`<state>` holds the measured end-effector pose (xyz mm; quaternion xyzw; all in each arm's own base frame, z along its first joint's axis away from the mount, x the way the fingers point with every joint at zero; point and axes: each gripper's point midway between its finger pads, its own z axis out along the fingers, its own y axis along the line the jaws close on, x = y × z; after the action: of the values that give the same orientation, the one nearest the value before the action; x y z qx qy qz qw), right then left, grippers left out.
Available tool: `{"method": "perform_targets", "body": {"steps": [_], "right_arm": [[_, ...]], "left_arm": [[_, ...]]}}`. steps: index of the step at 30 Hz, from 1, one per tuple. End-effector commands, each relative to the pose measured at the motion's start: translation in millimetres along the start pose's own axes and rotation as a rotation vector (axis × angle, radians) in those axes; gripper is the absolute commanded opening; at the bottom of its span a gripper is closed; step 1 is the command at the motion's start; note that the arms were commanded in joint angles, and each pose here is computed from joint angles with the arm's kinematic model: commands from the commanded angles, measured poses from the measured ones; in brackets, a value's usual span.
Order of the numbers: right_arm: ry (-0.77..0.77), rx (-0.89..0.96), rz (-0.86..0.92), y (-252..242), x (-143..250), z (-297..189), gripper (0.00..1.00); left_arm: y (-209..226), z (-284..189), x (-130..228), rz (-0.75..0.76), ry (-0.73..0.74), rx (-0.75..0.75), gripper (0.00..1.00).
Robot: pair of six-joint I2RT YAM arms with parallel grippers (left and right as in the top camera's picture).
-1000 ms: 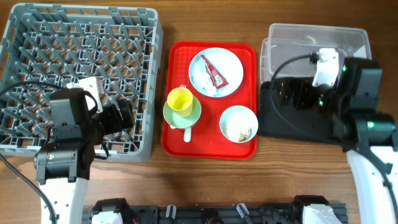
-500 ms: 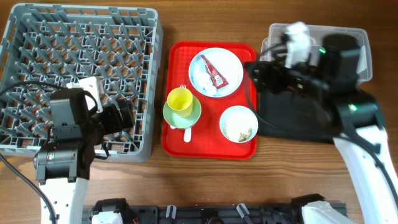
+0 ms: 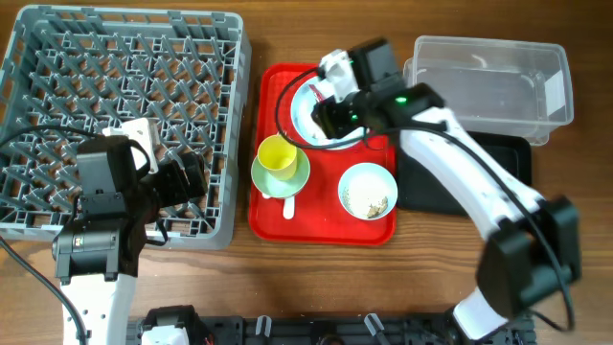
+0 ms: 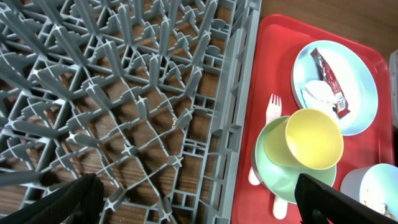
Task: Sort waste into correct bins and load items into the dishwasher rack
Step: 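Move the right gripper over the blue plate toward the white napkin, then grasp the white napkin on the plate with the right gripper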
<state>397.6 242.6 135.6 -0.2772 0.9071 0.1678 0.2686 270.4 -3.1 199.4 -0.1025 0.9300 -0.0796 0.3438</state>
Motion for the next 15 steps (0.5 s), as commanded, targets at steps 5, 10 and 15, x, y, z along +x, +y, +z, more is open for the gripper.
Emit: {"method": "perform_targets", "body": {"steps": [5, 10, 15], "right_arm": [[0.111, -0.004, 0.053, 5.5, 27.6, 63.6, 0.61], [0.145, 0.004, 0.083, 1.2, 40.7, 87.2, 0.59], [0.133, 0.061, 0.145, -9.8, 41.0, 96.9, 0.59]], "left_arm": [[-4.9, -5.3, -7.4, 0.025, -0.023, 0.017, 1.0], [-4.9, -5.3, -7.4, 0.025, -0.023, 0.017, 1.0], [-4.9, -5.3, -7.3, 0.025, -0.022, 0.016, 1.0]]}}
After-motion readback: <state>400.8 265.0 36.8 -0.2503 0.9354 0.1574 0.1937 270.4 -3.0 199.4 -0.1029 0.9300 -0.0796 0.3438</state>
